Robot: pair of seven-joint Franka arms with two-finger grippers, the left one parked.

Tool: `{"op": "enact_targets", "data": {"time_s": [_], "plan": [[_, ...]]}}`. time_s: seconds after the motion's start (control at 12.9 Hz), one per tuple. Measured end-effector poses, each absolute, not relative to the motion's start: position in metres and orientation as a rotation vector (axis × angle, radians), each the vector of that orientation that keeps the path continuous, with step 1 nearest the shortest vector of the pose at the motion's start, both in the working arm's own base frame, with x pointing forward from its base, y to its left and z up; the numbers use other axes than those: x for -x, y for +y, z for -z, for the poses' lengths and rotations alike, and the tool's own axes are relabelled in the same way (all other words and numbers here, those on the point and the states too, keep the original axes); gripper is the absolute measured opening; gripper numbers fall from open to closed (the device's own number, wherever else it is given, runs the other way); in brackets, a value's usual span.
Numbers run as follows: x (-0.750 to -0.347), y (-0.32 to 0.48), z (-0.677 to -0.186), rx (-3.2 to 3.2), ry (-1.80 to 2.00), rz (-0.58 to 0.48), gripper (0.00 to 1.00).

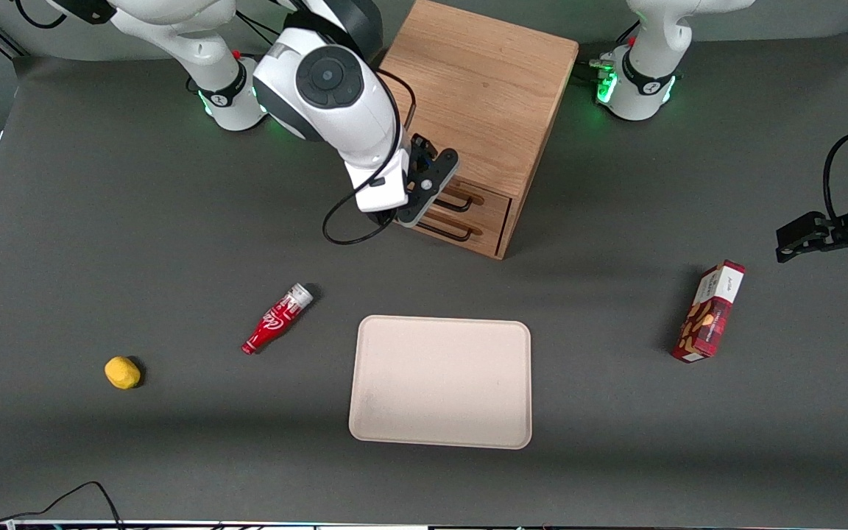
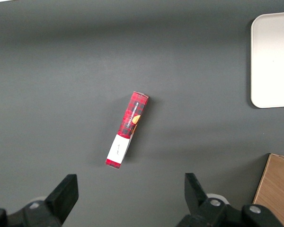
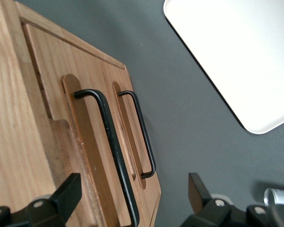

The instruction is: Open upper drawer

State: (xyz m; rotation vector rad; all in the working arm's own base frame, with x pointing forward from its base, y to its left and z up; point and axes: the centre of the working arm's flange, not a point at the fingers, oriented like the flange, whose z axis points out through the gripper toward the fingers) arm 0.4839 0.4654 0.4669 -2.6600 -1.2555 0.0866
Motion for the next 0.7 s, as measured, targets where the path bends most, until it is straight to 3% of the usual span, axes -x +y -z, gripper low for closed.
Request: {"op": "enact_targets", "data": {"time_s": [0.7], "plan": [[-0.492,0.466,-0.424,2.599,-1.347,-0.041,1.00]]}}
